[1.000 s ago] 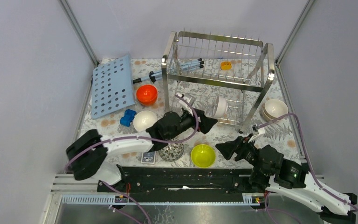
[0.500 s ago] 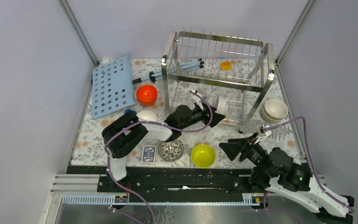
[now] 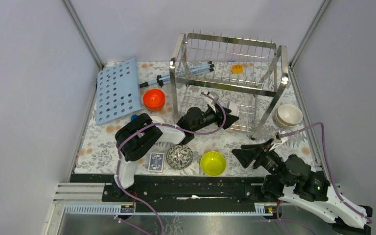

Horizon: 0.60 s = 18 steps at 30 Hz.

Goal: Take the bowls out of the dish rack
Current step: Pick up the bowl from the dish rack.

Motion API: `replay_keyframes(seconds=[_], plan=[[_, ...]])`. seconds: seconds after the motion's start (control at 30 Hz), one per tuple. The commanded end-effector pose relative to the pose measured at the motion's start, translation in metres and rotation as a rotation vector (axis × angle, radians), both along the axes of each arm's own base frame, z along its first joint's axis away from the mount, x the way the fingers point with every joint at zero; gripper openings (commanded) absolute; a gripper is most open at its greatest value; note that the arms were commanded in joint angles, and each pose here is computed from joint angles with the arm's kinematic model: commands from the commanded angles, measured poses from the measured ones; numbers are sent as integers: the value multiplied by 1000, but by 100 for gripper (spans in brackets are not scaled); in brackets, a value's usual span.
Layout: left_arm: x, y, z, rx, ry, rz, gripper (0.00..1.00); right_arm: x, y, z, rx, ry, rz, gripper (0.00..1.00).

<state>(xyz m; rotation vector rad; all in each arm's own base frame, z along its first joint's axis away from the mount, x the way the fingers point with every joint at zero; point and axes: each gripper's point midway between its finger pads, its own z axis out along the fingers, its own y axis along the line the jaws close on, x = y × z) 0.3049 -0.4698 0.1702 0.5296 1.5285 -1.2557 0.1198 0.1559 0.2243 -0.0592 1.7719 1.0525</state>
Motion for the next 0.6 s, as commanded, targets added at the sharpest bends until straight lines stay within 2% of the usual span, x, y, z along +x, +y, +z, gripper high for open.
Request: replay_keyframes(seconds=[0.0,0.3,0.4,0.57], plan=[[12,4,6,-28,-19,22,68,2,-10,15,17,-27,-32,77],[4,25,46,-115,-63,64,84,2,-9,10,10,-15,-33,77],[1,30,53,-137,-65,66,95,2,-9,9,10,-12,-33,77],[0,31,46,-126,-53,68,97,2,-10,8,8,-8,-37,77]])
